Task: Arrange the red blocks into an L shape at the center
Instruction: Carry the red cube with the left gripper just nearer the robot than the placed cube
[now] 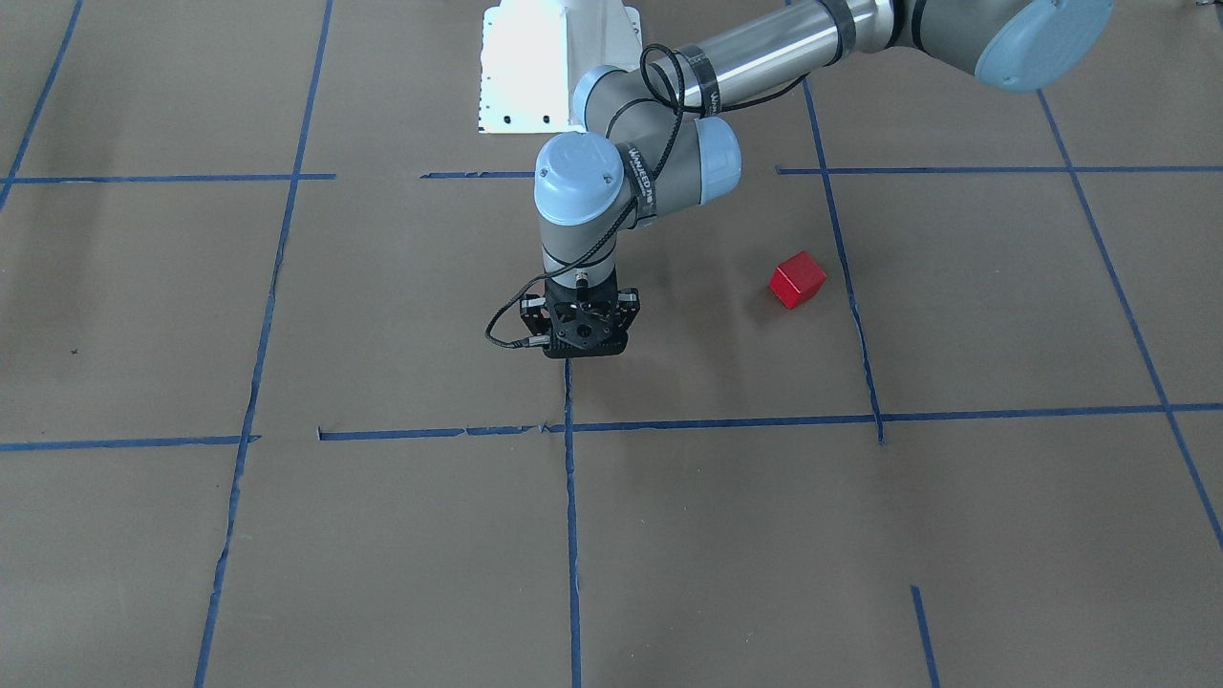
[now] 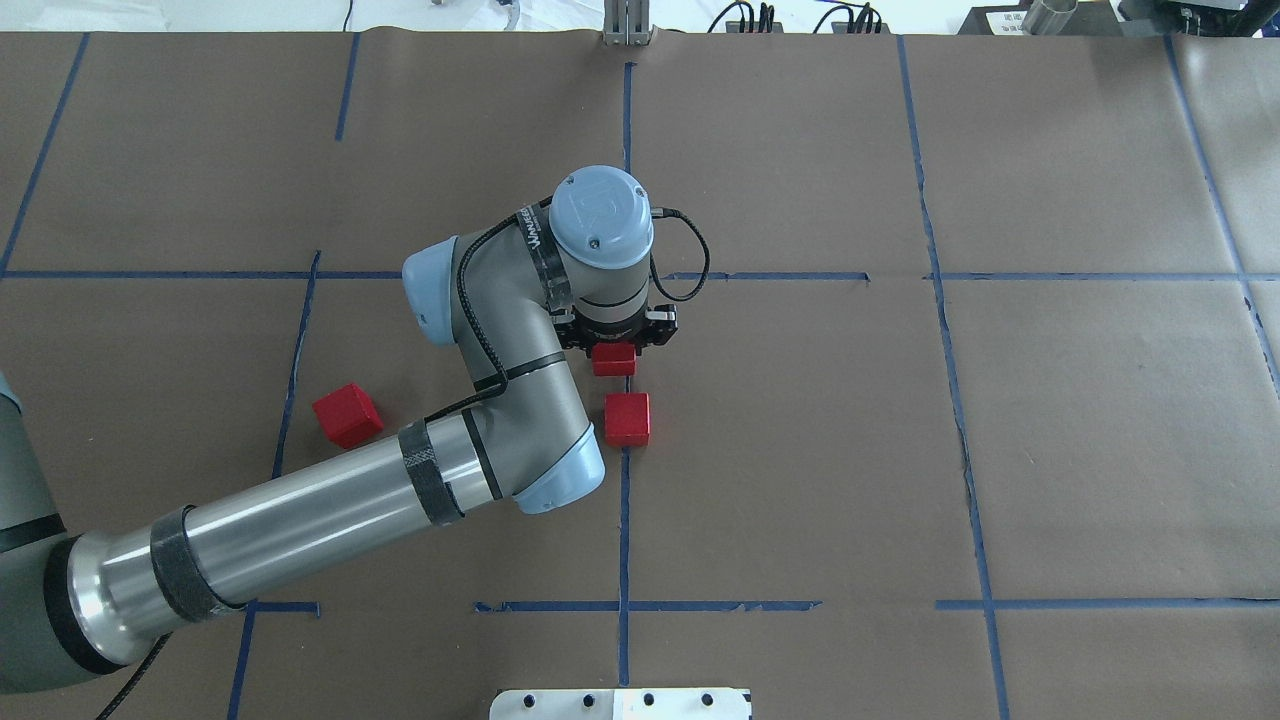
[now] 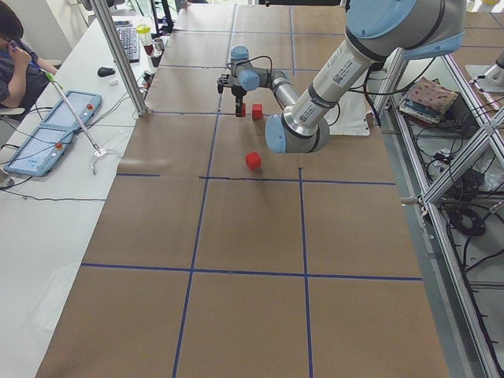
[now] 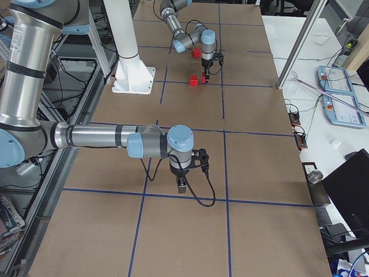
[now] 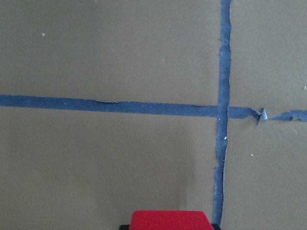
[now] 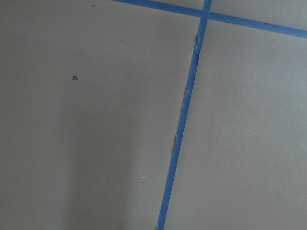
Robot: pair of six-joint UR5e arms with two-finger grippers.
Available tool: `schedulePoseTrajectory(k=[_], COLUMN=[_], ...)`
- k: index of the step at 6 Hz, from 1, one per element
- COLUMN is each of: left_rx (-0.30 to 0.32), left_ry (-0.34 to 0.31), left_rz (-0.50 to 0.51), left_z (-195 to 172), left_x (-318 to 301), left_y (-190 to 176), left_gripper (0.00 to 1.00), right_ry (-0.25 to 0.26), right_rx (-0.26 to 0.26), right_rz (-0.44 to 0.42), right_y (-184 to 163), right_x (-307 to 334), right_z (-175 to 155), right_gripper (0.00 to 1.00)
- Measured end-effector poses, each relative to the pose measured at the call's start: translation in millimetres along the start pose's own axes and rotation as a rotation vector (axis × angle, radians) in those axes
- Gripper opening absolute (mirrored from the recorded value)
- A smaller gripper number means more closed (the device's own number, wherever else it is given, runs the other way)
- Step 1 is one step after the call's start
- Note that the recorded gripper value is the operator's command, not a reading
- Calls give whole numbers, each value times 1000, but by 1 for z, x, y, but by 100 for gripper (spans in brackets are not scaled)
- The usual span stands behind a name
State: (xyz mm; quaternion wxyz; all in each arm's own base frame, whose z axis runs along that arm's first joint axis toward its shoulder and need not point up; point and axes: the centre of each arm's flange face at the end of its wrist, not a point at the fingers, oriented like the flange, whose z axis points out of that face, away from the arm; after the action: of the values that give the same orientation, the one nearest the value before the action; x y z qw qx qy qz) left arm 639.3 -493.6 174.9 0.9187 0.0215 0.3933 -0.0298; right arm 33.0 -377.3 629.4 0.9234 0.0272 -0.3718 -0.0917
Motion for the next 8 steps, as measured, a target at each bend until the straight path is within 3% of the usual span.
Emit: schedulePoseTrajectory(k=[8], left_rx=[-24], left_ry=[-7], left_rz=[14], left_z=[13], left_x=[8], left_y=[19], left_gripper=[40], right_ry=[0], right_rx=[1], right_rz=[-1], right_y=[0], right_x=[0], right_z=[0], right_gripper=[100])
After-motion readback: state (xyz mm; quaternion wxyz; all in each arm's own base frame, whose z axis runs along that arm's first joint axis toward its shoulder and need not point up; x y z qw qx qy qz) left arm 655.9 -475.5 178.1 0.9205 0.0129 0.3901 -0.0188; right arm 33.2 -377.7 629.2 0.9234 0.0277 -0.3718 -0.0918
